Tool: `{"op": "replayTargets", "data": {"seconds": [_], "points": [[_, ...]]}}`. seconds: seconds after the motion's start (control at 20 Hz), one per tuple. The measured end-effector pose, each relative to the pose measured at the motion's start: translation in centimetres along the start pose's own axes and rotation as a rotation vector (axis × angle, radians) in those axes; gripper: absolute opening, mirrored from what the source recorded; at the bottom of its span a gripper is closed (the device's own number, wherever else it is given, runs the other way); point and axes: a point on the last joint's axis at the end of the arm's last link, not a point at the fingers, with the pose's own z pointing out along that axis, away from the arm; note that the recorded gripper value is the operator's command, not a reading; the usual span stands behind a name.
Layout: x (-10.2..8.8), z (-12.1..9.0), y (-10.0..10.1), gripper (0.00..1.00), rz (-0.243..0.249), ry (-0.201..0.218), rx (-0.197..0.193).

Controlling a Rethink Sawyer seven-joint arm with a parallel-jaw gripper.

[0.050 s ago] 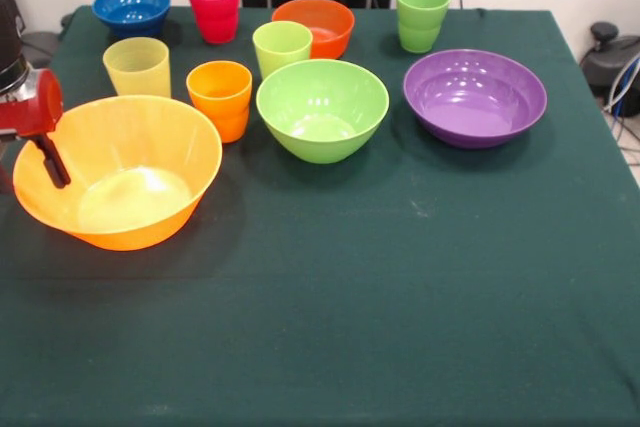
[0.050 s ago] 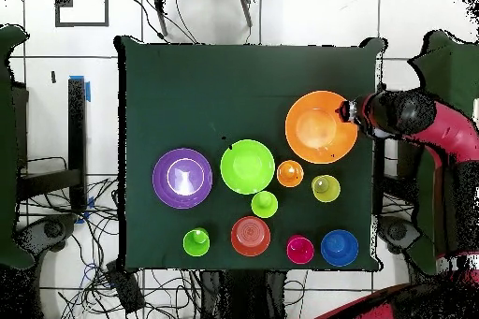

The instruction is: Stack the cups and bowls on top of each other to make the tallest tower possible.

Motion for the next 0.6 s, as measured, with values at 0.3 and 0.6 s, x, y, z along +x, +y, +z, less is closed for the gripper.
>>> {"op": "replayTargets", "data": {"seconds": [0.3,0.6], "points": [[-0.2,-0.5,-0.2,1.0,-0.002,-0.005,0.008],[-0.5,-1.6,-0.6,1.0,-0.005,-0.015,0.025]]}}
